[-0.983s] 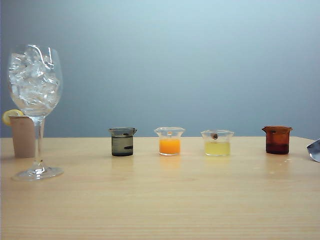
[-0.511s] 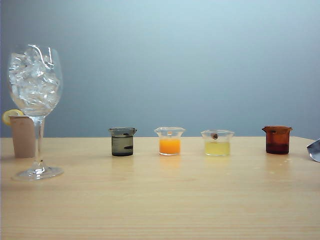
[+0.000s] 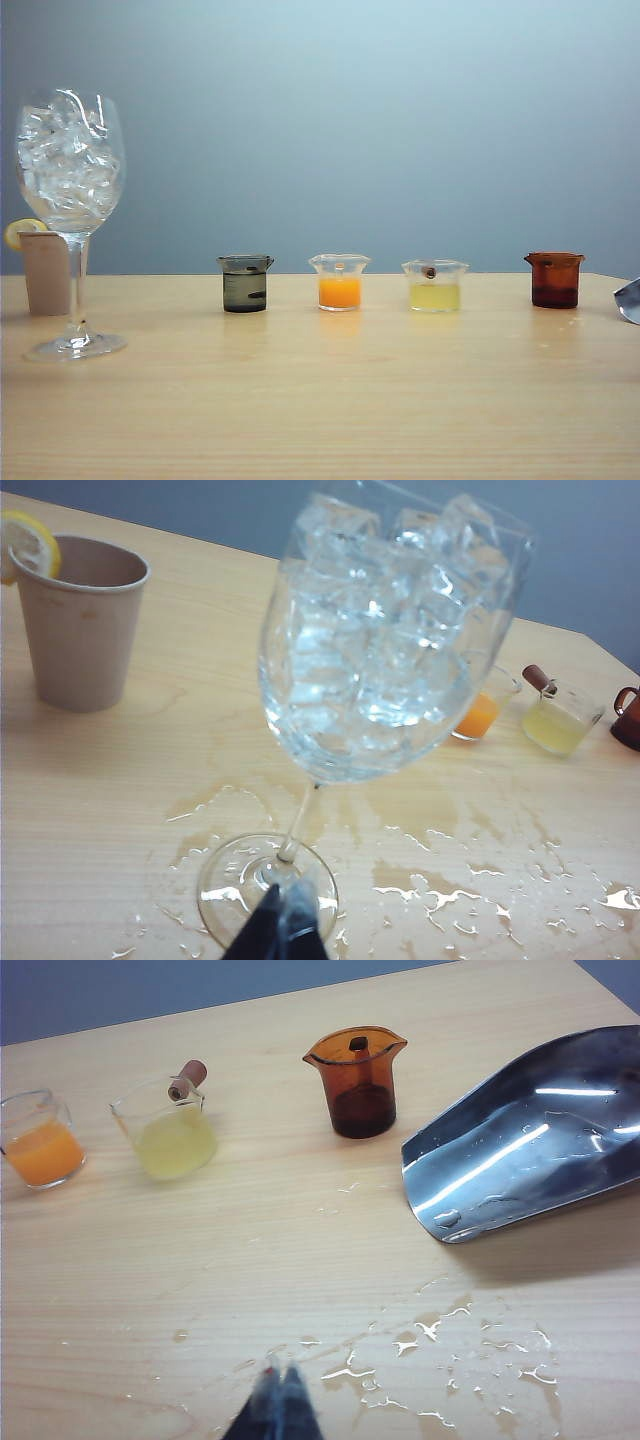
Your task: Pick up the ice scoop on the desk filled with ice cubes, pour the ice into the goblet, and finally put the scoop back on the table.
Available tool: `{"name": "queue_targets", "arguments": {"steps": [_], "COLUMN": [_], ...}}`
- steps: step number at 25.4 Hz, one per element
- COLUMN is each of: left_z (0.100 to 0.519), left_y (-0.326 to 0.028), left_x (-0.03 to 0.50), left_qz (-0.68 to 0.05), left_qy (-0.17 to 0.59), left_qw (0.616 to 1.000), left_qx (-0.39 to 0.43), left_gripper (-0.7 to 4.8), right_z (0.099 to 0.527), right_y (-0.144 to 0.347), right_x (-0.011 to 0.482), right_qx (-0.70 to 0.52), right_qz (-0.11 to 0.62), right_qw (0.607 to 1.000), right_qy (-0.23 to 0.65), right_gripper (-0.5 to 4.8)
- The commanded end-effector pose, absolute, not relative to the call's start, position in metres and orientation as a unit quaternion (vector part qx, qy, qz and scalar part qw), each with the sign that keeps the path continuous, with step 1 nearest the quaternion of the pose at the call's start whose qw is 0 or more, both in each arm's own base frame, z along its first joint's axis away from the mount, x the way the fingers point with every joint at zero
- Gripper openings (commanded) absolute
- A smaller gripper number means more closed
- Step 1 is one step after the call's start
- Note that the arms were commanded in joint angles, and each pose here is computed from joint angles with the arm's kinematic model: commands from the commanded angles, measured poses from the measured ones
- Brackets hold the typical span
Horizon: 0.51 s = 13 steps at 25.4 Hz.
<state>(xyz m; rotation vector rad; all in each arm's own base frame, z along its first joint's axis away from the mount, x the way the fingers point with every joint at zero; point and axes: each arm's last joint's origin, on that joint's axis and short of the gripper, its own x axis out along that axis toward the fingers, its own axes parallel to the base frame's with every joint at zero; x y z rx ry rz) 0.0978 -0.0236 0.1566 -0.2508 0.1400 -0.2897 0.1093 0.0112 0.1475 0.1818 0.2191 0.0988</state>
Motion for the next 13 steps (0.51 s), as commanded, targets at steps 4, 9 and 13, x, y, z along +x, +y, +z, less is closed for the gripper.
{"name": "queue_targets", "arguments": {"steps": [4, 9, 13], "left_z": [0.158, 0.159, 0.162], "left_y": [-0.024, -0.022, -0.008], "left_x": [0.098, 0.097, 0.097], "left_qz": [-0.147, -0.141, -0.077], "left_qy": [0.064, 0.058, 0.027], "left_qw": [0.979, 0.981, 0.989], "left_qx": [-0.123, -0.124, -0.127], "left_gripper": [-0.05, -0.05, -0.05], "right_z": [0.148, 0.148, 0.15], "right_y": [0.01, 0.01, 0.01], "right_x": [0.11, 0.11, 0.106], "right_qx": [0.086, 0.086, 0.086], "right_qz": [0.038, 0.038, 0.04], "right_qw": [0.99, 0.99, 0.992], "right_qy": [0.102, 0.102, 0.088], "right_gripper": [0.22, 0.22, 0.22]}}
